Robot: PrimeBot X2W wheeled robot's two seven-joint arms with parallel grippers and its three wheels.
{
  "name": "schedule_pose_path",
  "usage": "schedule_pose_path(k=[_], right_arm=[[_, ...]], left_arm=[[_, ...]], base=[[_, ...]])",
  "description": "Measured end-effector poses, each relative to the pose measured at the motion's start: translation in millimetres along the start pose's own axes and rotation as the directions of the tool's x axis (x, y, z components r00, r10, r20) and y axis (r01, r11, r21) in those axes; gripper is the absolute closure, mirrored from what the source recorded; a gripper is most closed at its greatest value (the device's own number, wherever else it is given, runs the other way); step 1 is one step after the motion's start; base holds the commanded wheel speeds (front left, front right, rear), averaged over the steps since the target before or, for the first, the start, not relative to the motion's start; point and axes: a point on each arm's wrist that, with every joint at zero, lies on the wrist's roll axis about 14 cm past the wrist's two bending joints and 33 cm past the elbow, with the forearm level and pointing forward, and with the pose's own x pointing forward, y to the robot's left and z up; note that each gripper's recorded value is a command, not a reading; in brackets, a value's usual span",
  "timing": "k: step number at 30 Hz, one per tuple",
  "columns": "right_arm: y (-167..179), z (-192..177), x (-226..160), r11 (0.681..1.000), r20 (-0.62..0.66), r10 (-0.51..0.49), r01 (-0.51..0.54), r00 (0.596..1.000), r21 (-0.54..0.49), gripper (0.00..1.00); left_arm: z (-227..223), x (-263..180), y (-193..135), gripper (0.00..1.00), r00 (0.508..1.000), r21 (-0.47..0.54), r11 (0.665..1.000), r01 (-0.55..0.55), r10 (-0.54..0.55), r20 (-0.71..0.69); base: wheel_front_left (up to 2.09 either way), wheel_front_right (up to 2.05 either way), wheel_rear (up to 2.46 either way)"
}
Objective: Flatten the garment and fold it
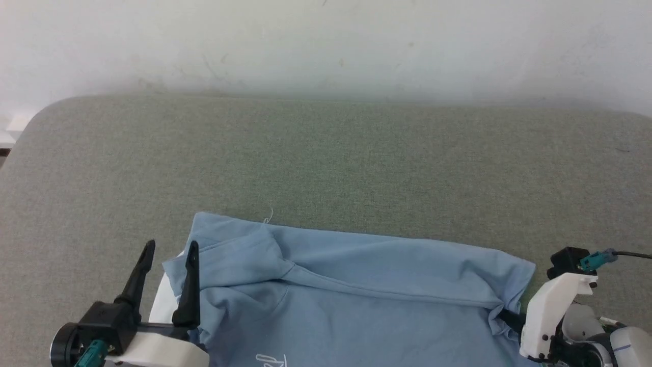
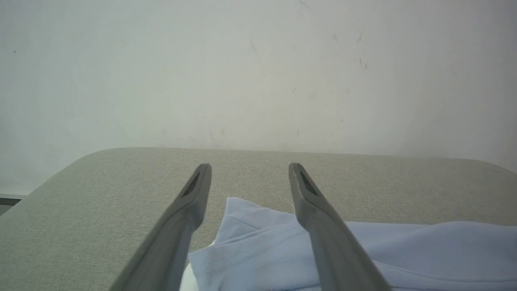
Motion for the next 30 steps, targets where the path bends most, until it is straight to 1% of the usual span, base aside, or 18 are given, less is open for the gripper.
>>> schedule_pose_path(k=[6,9,12,16,19,21,23,25,26,27,29,30], right_arm=[[-4,11,-17,1.000,0.090,-0.008,0.009,0.996,-0.010,1.00],[-19,17,-31,0.999,0.140,-0.042,0.040,0.989,0.011,1.00],[-40,20,-46,0.995,0.179,-0.095,0.086,0.979,0.054,1.00],[-75,24,-69,0.978,0.231,-0.190,0.165,0.954,0.127,1.00],[-99,32,-86,0.960,0.279,-0.265,0.224,0.923,0.171,1.00],[-107,37,-94,0.951,0.305,-0.294,0.244,0.906,0.192,1.00],[-107,41,-98,0.947,0.328,-0.298,0.237,0.896,0.215,1.00],[-103,42,-97,0.949,0.331,-0.288,0.221,0.899,0.225,1.00],[-83,43,-89,0.955,0.331,-0.214,0.125,0.919,0.269,1.00],[-66,44,-83,0.959,0.325,-0.150,0.058,0.934,0.276,1.00],[-25,47,-75,0.955,0.326,0.007,-0.104,0.945,0.278,1.00],[-7,48,-74,0.950,0.319,0.073,-0.164,0.945,0.267,1.00]], left_arm=[[-2,-5,-1,0.00,1.000,0.003,1.000,0.007,-0.007,-0.005],[0,-4,-4,0.00,1.000,0.001,1.000,0.016,-0.016,0.001],[1,-3,-7,0.00,1.000,-0.001,1.000,0.025,-0.025,0.005],[-2,-4,-9,0.00,1.000,-0.004,1.000,0.029,-0.029,-0.005],[-4,-3,-9,0.00,1.000,-0.005,1.000,0.029,-0.029,-0.011],[-5,-3,-9,0.00,0.999,-0.010,1.000,0.029,-0.029,-0.016],[-6,-3,-10,0.00,0.999,-0.011,1.000,0.029,-0.029,-0.020],[-6,-3,-9,0.00,0.999,-0.011,1.000,0.027,-0.027,-0.020],[-6,-3,-9,0.00,0.999,-0.010,1.000,0.027,-0.027,-0.021],[-6,-4,-9,0.00,0.999,-0.011,1.000,0.026,-0.026,-0.021],[-7,-6,-8,0.00,0.999,-0.011,1.000,0.021,-0.022,-0.026],[-7,-6,-7,0.00,1.000,-0.011,1.000,0.018,-0.019,-0.026]], base=[[0.00,0.00,0.00],[0.00,0.00,0.00],[0.00,0.00,0.00],[0.00,0.00,0.00],[0.00,0.00,0.00],[0.00,0.00,0.00],[0.00,0.00,0.00],[0.00,0.00,0.00],[0.00,0.00,0.00],[0.00,0.00,0.00],[0.00,0.00,0.00],[0.00,0.00,0.00]])
